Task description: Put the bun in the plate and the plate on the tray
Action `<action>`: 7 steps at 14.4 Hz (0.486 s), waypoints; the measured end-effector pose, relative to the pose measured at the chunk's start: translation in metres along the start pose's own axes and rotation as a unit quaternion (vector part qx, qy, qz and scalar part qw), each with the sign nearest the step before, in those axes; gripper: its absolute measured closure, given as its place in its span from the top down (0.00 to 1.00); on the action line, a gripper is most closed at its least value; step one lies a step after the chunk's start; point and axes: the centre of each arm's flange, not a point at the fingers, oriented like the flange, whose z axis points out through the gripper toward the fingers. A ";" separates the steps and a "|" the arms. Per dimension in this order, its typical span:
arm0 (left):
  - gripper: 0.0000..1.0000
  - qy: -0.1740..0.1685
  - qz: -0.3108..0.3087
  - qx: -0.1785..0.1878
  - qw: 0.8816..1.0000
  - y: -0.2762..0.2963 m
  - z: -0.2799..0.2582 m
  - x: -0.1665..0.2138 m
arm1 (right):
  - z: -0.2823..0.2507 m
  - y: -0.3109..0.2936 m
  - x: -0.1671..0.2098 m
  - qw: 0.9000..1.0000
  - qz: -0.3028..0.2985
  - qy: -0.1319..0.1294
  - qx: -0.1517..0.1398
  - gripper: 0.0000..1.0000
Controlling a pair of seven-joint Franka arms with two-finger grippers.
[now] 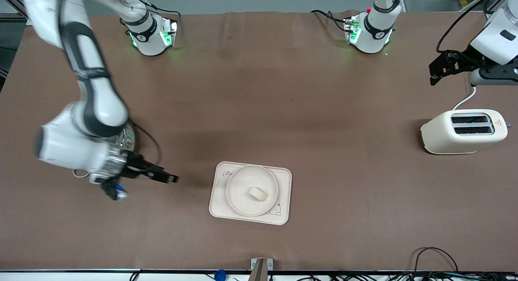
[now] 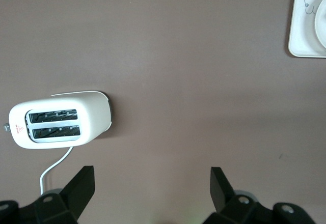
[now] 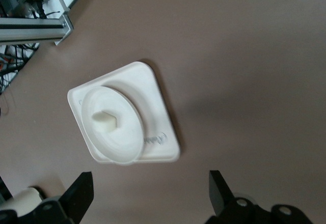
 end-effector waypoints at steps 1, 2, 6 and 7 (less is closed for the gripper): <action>1.00 0.000 0.001 0.000 1.000 0.001 0.000 0.000 | -0.038 0.021 -0.002 0.999 -0.024 -0.009 -0.024 1.00; 1.00 -0.001 0.002 0.000 1.000 0.002 -0.001 0.000 | -0.072 0.038 -0.008 0.998 -0.047 -0.015 -0.050 1.00; 1.00 0.000 0.003 0.000 1.000 0.004 -0.002 -0.001 | -0.171 0.033 -0.068 0.983 -0.110 -0.006 -0.148 1.00; 1.00 0.000 0.003 0.000 1.000 0.004 -0.002 0.000 | -0.191 0.024 -0.086 0.977 -0.123 0.005 -0.174 1.00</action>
